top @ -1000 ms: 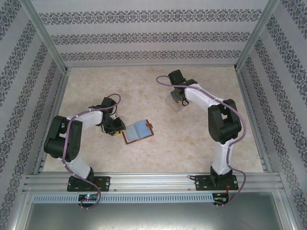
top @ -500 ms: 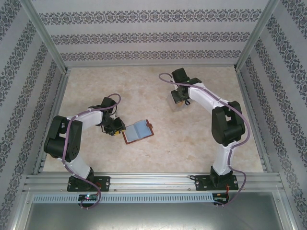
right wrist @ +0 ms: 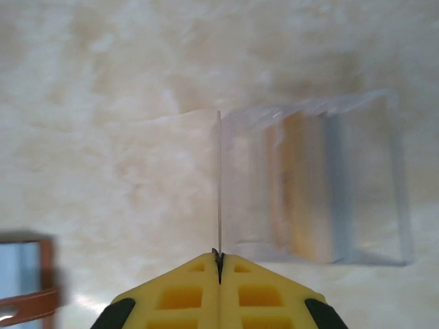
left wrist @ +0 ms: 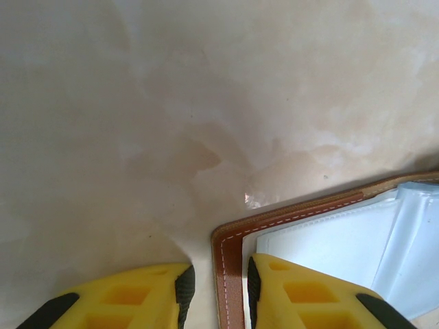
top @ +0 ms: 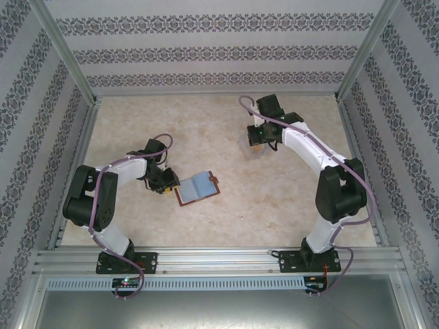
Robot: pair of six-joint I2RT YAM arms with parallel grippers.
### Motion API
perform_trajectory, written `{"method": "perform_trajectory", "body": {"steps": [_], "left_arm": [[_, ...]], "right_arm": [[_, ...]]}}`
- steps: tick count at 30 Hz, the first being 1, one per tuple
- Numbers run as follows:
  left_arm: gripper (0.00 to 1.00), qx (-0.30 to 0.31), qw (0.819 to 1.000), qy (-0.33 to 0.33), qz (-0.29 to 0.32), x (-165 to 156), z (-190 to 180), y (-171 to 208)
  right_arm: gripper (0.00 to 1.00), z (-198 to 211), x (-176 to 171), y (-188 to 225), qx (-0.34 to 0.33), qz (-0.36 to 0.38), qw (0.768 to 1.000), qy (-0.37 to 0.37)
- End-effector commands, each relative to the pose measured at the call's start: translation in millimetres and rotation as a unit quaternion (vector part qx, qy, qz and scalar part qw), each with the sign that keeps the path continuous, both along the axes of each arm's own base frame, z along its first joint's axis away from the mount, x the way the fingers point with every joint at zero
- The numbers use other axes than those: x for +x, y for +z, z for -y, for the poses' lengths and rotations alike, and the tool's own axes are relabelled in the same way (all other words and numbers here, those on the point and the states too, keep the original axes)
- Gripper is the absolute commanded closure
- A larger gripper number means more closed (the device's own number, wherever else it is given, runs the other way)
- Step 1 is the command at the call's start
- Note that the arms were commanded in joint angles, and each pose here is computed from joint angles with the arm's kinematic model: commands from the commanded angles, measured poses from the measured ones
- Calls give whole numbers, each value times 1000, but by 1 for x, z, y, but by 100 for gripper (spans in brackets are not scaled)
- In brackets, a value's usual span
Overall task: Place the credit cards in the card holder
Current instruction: Pick up the credit card from the storage box, then insert the credit card into the card slot.
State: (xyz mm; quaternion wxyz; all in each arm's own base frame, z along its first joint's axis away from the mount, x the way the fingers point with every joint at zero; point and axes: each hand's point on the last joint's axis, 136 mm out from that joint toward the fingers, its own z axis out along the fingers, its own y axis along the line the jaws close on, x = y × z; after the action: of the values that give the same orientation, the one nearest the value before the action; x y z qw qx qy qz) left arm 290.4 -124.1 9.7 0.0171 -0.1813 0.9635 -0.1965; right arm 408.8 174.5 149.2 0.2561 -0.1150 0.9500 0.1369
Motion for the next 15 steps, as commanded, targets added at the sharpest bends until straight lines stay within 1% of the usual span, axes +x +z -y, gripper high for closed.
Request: {"method": "perform_trajectory", "body": {"steps": [1, 3, 4, 6, 8, 12, 15], "left_arm": [[68, -32, 996, -50, 71, 29, 33, -20], [68, -35, 996, -55, 66, 29, 35, -21], [68, -37, 996, -56, 66, 29, 35, -21], [68, -40, 995, -58, 67, 30, 36, -20], [68, -39, 995, -60, 65, 31, 37, -21], [68, -39, 996, -56, 63, 30, 37, -23], [68, -40, 996, -52, 61, 31, 37, -25]], "right_arm": [[100, -46, -41, 15, 152, -42, 987, 33], [100, -68, -64, 13, 202, -60, 976, 46], [100, -77, -74, 9, 215, -72, 973, 53], [100, -98, -95, -1, 221, -95, 967, 77], [100, -115, -110, -8, 224, -106, 964, 99], [100, -151, -123, -17, 279, -136, 942, 127], [100, -164, -122, -33, 283, -155, 937, 133]]}}
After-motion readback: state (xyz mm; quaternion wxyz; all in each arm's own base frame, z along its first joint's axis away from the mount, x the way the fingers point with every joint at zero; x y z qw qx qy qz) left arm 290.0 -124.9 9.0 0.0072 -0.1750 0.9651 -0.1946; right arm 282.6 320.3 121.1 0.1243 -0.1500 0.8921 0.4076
